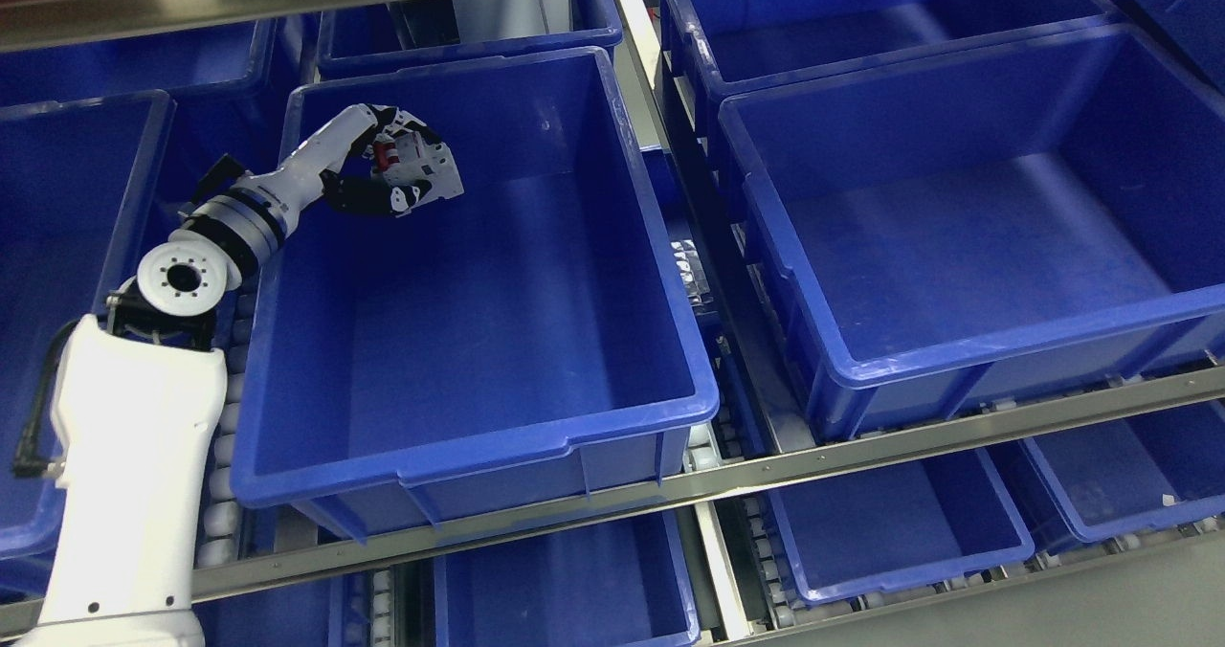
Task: Place circuit breaker on shelf
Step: 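Lower the held breaker into the blue bin with the left hand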
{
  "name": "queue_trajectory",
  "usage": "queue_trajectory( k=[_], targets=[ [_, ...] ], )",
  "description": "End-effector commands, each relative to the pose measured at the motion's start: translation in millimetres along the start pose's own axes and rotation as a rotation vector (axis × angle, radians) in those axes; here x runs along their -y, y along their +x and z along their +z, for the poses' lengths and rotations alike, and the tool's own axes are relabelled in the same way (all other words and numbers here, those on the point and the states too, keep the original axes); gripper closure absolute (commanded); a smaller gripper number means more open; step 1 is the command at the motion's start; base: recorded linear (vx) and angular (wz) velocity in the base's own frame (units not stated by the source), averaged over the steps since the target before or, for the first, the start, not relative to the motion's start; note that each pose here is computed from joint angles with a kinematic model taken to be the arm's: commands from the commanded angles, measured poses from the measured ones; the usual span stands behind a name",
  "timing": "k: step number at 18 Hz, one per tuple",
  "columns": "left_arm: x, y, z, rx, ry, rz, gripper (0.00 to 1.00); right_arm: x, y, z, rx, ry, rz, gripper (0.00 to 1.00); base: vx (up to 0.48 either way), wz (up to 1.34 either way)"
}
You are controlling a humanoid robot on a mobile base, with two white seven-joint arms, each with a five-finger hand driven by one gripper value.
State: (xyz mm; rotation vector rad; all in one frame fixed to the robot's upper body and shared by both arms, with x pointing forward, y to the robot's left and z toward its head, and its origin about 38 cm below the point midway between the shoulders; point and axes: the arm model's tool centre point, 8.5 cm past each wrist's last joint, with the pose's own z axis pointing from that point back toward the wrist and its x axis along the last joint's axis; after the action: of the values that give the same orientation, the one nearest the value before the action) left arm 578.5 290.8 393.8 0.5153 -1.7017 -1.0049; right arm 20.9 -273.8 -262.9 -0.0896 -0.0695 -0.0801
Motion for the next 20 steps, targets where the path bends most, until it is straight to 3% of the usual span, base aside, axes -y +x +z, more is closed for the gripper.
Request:
queue_trajectory(
  k=[1,7,9,20],
  targets=[
    [53,-45,-30,-0.182,-0.184,0.025,0.88,11,0.1,0,0.000,-0.018,0.001,0.00,0.000,0.00],
    [74,-26,-47,-0.157,-0.220,0.043,0.82,11,1.1,0,0.001,-0.018,0.002,0.00,0.000,0.00],
    [75,-28,-46,-0.165,-0.222,0.042,0.73,11,1.1,0,0.001,-0.018,0.002,0.00,0.000,0.00],
    [71,-35,-44,-0.185,-0.206,0.041,0.57,11,1.1,0,0.001,-0.018,0.002,0.00,0.000,0.00]
  ],
)
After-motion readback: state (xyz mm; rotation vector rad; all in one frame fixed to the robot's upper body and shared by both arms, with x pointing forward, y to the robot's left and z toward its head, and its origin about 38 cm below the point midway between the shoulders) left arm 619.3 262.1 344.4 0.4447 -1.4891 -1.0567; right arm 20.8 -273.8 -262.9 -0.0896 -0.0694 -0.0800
